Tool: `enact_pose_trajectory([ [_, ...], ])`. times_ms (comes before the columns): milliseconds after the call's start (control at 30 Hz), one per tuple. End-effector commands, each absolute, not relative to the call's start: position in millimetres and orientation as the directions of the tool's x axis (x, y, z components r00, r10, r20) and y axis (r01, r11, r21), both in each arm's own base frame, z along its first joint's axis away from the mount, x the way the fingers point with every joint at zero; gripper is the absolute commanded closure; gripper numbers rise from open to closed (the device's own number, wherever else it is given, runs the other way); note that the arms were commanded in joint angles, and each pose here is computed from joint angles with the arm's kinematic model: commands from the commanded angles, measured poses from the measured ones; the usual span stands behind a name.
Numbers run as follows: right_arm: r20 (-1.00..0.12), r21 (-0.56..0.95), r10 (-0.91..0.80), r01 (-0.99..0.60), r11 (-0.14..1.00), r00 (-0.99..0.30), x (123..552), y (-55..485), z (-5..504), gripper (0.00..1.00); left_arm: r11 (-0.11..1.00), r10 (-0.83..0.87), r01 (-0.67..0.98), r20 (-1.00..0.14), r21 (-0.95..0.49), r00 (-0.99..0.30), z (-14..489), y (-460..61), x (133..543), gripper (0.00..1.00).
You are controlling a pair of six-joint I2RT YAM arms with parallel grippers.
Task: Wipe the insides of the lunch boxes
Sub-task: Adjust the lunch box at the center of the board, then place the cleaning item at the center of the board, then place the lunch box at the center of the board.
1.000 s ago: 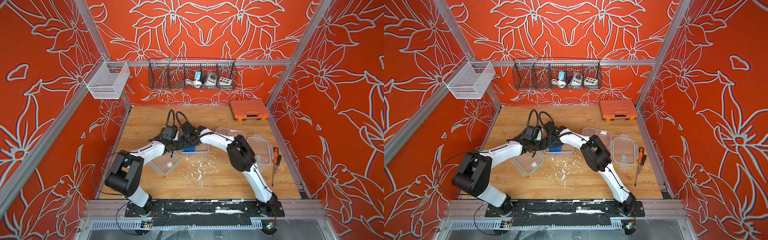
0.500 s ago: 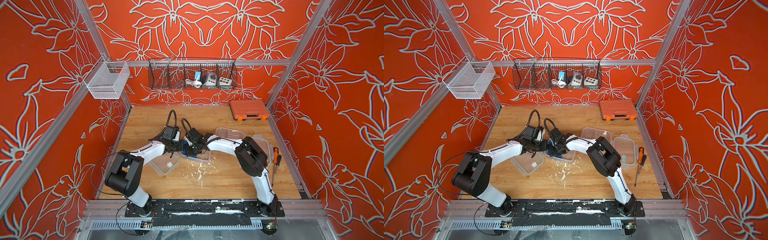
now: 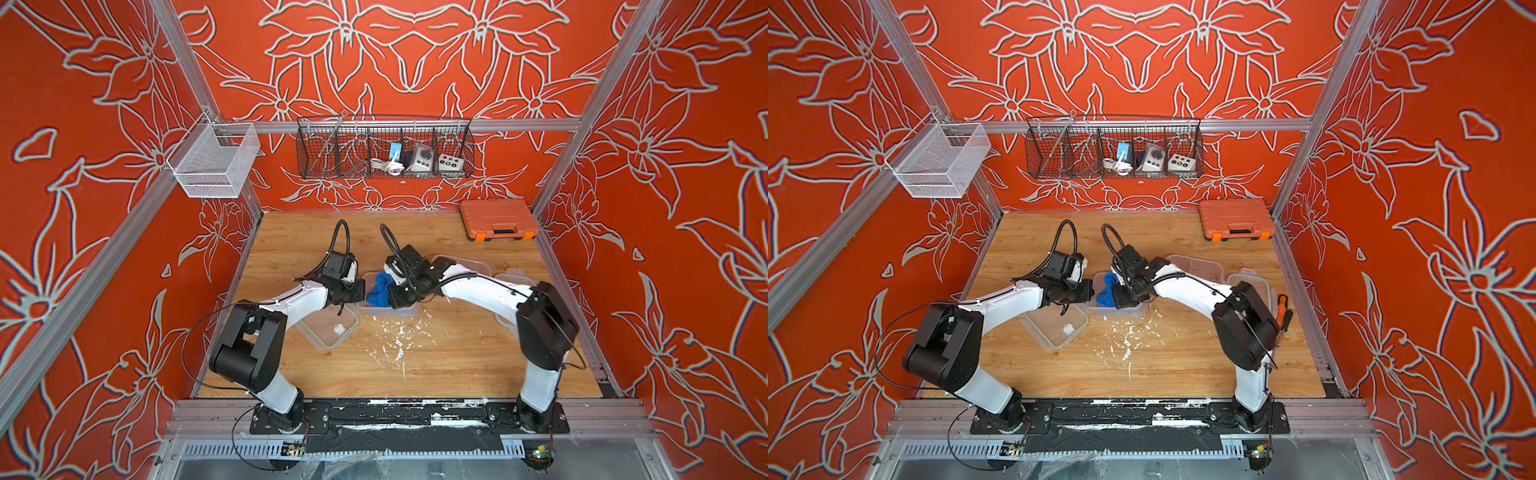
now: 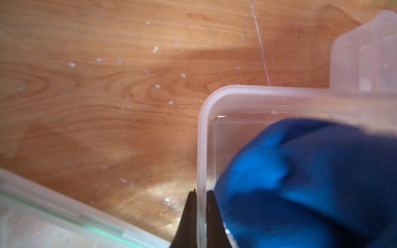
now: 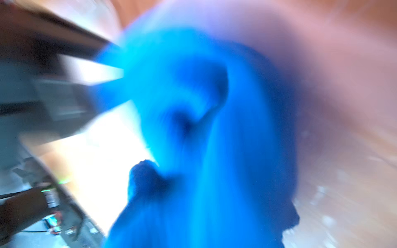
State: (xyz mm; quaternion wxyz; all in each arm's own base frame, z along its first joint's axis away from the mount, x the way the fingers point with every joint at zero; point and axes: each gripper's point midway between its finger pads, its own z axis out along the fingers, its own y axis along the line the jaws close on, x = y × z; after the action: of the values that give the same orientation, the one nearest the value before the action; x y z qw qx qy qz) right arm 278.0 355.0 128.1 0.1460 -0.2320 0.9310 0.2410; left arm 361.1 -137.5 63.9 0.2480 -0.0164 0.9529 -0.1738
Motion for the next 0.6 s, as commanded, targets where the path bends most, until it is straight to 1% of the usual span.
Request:
enact_pose_trajectory([
  [0,-0.454,0.356,-0.36,-0.537,0.765,-0.815,276,343,178,1.0,0.949,-0.167,-0.002,-0.495,-0.317,-0.852,66,-125,375,1.0],
  [133,-0.511,0.331,-0.357,-0.563,0.757,-0.782,269,323,217,1.0,0.947,-0.18,-0.013,-0.497,-0.32,-0.849,67,-121,377,1.0],
  [233,-0.53,0.255,-0.391,-0.581,0.773,-0.753,259,293,231,1.0,0.947,-0.192,-0.024,-0.501,-0.322,-0.844,70,-117,380,1.0],
  [333,-0.483,0.166,-0.428,-0.559,0.812,-0.764,247,251,226,1.0,0.944,-0.205,-0.031,-0.509,-0.329,-0.836,76,-115,385,0.99],
  [400,-0.465,0.128,-0.412,-0.52,0.845,-0.784,242,224,219,1.0,0.945,-0.204,-0.029,-0.519,-0.325,-0.83,81,-114,389,0.98],
  [500,-0.479,0.15,-0.337,-0.454,0.878,-0.811,236,199,213,1.0,0.948,-0.207,-0.034,-0.534,-0.315,-0.82,88,-111,393,0.97],
  [567,-0.488,0.167,-0.311,-0.437,0.884,-0.815,230,192,204,1.0,0.949,-0.212,-0.039,-0.539,-0.314,-0.815,90,-109,395,0.96],
])
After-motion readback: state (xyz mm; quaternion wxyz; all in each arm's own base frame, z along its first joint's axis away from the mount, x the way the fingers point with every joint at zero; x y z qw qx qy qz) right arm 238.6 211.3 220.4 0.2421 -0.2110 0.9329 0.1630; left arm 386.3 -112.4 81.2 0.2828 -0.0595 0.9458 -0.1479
